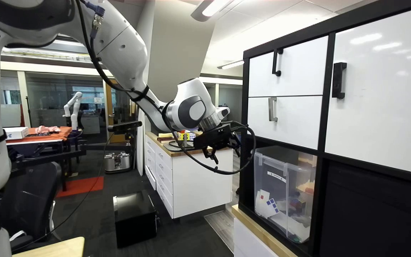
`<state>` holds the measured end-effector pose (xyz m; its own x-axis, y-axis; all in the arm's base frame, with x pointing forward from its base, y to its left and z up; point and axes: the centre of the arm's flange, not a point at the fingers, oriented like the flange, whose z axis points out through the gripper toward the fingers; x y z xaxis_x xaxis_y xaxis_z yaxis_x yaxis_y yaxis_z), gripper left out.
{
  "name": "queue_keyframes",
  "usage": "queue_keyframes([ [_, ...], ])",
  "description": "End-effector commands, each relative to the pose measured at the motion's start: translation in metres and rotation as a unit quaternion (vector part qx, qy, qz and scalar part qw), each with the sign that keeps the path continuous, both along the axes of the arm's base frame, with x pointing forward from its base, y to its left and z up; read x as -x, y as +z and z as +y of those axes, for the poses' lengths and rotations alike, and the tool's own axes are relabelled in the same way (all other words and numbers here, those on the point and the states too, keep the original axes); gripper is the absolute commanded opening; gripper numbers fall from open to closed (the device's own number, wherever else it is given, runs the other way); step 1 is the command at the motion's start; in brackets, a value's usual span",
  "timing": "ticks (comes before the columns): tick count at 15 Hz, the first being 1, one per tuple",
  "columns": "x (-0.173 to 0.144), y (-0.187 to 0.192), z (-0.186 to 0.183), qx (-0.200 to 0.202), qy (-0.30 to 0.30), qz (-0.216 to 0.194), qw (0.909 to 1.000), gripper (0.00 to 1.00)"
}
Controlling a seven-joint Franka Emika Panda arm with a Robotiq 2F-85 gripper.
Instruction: Pull out the storage box
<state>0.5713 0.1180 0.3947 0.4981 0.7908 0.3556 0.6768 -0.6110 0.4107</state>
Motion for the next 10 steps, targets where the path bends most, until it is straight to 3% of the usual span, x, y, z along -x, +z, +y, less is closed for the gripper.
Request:
queue_keyframes([
  [1,-0.012,0.006,-0.020,0.031,0.066,-0.030,0.9969,1.00],
  [5,-0.026,0.016,-0.036,0.068,0.126,-0.058,0.9880,1.00],
  [10,-0.043,0.014,-0.050,0.103,0.147,-0.086,0.9800,1.00],
])
